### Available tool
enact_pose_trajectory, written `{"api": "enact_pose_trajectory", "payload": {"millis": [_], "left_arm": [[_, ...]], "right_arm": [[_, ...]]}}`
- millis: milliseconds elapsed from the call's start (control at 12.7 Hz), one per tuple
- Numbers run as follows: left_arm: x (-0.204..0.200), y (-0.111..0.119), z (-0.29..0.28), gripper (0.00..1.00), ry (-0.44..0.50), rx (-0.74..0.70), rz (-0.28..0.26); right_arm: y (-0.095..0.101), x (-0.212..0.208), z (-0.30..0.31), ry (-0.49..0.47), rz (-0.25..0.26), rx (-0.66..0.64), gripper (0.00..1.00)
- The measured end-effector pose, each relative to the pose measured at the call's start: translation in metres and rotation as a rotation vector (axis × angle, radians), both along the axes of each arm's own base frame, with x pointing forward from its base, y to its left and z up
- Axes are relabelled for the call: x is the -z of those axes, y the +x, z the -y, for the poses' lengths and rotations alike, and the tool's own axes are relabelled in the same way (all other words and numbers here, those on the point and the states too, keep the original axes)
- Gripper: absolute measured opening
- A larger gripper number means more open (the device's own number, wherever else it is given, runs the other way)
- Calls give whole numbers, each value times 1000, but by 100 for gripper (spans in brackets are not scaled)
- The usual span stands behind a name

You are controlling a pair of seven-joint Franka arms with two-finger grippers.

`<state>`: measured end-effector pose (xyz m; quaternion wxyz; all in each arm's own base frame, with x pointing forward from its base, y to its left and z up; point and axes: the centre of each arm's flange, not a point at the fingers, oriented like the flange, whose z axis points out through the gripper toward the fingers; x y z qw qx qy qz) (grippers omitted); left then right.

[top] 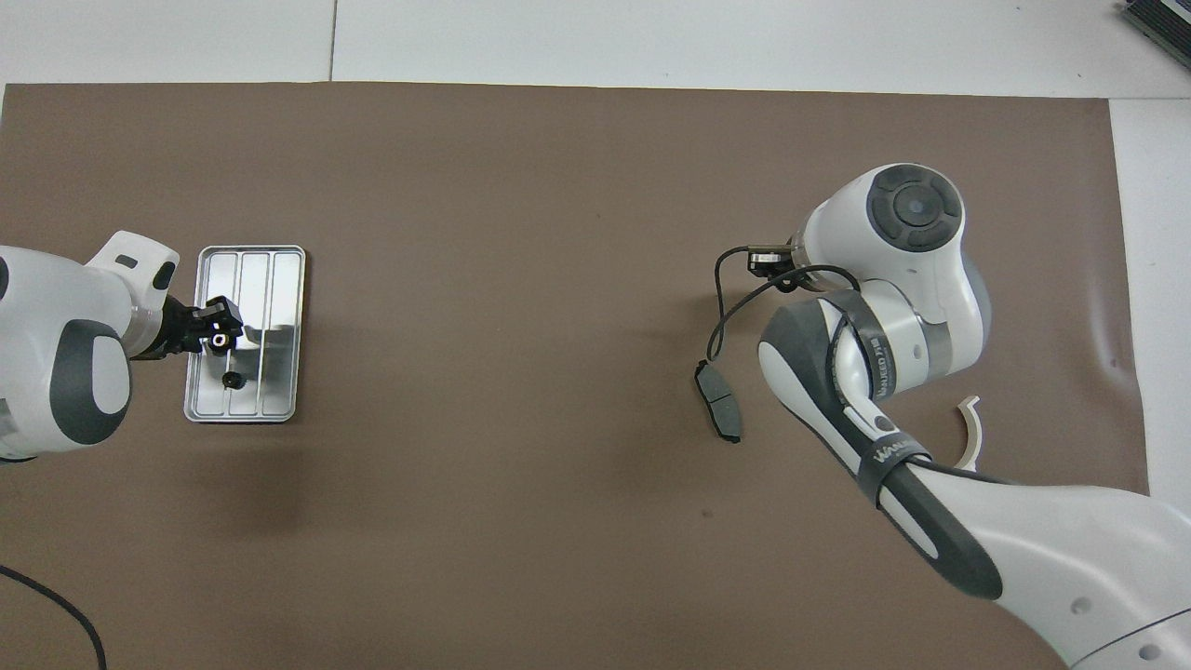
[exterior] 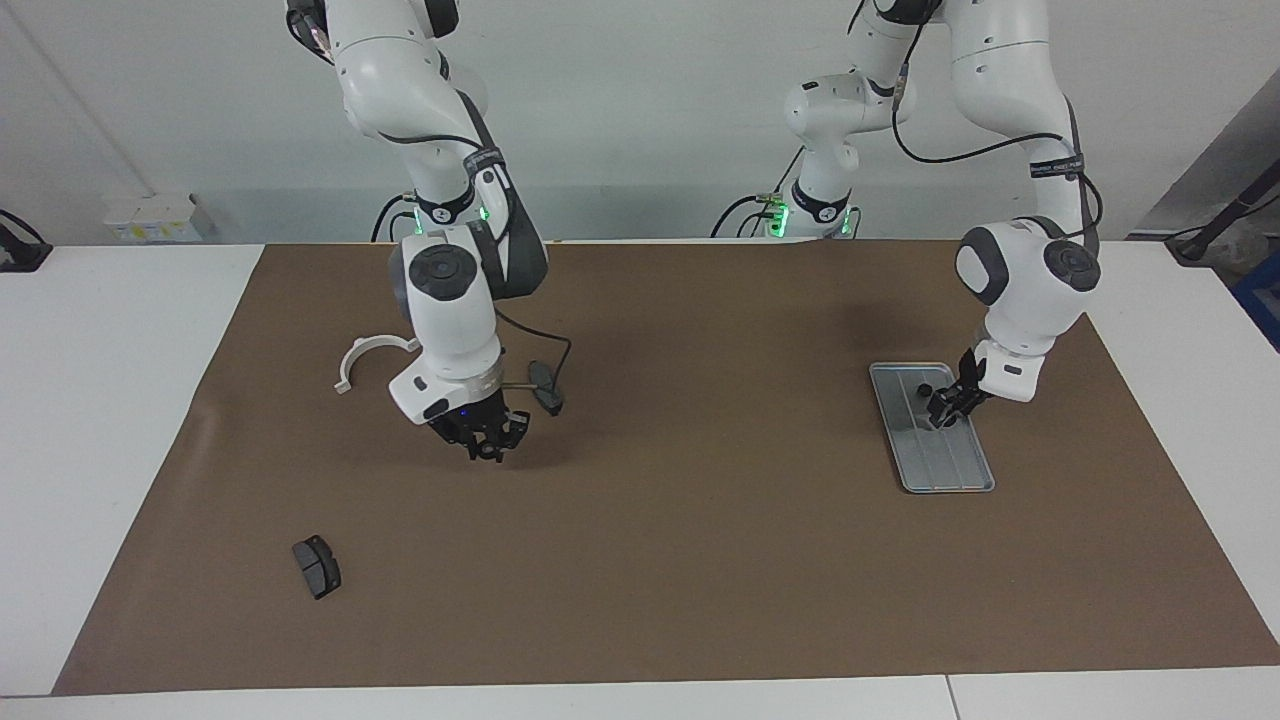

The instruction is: Place bearing gear from tray to pile

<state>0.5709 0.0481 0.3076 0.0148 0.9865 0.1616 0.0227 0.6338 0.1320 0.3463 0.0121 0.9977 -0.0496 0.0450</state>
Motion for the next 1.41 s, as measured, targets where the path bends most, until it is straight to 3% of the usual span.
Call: {"api": "enact_pose_trajectory", "payload": {"millis": [314, 786, 1022, 1179, 1415], "left_arm": [[3, -1, 2, 54, -1, 3, -5], [6, -3, 2, 50, -2, 4, -12], [6, -3, 2, 39, -2, 4, -13], [6, -3, 2, 35, -2, 4, -13], [6, -3, 2, 35, -2, 4, -12]], "right_arm": [[-13, 21, 53, 13, -59, -34, 34], [-44, 46, 124, 9, -71, -73, 34], [-53, 50, 145, 9, -86, -63, 35], [-55, 50, 146, 9, -87, -61, 53], [-54, 42, 145, 8, -73, -64, 91]]}}
